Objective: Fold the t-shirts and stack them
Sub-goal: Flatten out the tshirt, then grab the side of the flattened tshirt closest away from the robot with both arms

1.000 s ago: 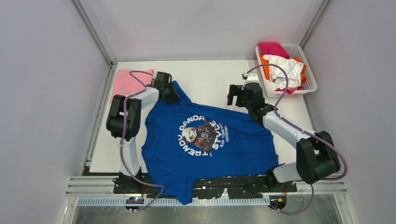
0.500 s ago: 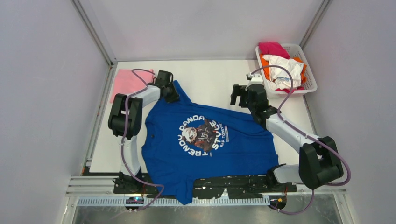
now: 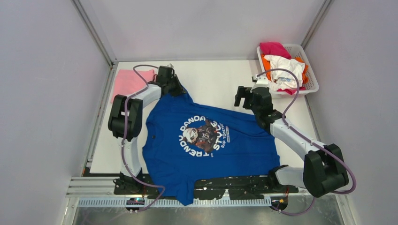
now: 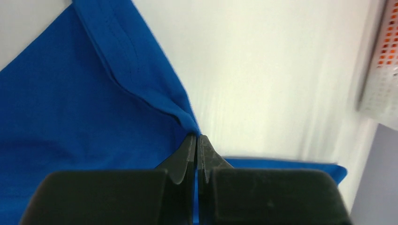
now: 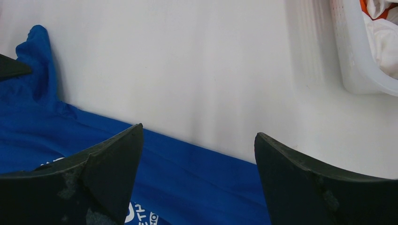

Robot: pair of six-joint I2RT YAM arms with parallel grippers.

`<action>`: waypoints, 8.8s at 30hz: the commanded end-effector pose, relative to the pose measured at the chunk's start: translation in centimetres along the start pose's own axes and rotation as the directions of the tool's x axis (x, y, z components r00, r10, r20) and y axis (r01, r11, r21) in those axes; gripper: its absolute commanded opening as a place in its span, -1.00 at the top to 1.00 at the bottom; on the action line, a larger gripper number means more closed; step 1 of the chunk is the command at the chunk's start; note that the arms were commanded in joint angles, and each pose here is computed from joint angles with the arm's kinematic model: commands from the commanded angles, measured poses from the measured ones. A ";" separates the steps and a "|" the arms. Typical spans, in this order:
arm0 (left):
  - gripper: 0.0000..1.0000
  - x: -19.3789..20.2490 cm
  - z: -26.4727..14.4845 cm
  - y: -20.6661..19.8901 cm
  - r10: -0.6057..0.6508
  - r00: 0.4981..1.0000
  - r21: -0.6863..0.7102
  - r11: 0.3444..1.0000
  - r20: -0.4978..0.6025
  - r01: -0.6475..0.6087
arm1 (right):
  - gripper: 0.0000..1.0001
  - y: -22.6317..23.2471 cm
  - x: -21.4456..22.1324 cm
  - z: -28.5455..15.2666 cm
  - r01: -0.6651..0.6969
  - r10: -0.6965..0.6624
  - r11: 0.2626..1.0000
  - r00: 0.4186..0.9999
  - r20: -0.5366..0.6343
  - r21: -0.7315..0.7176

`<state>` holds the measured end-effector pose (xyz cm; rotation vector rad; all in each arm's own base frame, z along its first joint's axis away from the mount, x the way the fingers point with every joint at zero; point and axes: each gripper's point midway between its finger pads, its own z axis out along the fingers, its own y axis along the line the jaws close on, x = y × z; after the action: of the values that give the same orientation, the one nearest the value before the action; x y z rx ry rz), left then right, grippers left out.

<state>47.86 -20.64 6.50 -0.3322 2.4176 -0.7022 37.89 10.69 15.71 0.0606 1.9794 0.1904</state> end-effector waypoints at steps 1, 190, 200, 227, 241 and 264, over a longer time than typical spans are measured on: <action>1.00 -4.2 0.0 -5.6 -0.041 0.991 0.137 0.990 0.128 0.023 | -0.91 -0.1 -3.0 -0.8 -0.037 0.037 0.999 0.993 0.115 0.001; -0.67 30.1 -24.3 5.1 0.343 0.901 0.032 0.937 -0.267 -0.348 | -0.91 -8.2 5.8 -9.0 -0.369 0.403 0.902 0.906 -0.131 0.223; -0.18 32.3 -23.6 7.9 0.375 0.832 -0.086 0.892 -0.408 -0.444 | -0.91 -8.9 6.5 -8.6 -0.349 0.395 0.900 0.906 -0.150 0.262; 1.00 33.9 -26.5 9.3 0.277 0.833 -0.080 0.931 -0.479 -0.355 | -0.93 -12.4 13.0 -13.5 -0.388 0.533 0.767 0.828 -0.172 0.511; 1.00 34.6 -26.1 8.2 0.235 0.867 0.015 0.967 -0.440 -0.255 | -0.82 -11.2 18.8 -15.3 -0.510 0.707 0.637 0.685 -0.175 0.578; 1.00 34.4 -27.7 8.0 0.199 0.872 0.023 0.977 -0.447 -0.211 | 0.89 -12.5 16.7 -13.5 -0.522 0.666 0.650 0.742 -0.082 0.551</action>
<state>3.96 -15.99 3.71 0.1253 2.8231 -0.6695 19.53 0.24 1.74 1.1197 2.2432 0.1624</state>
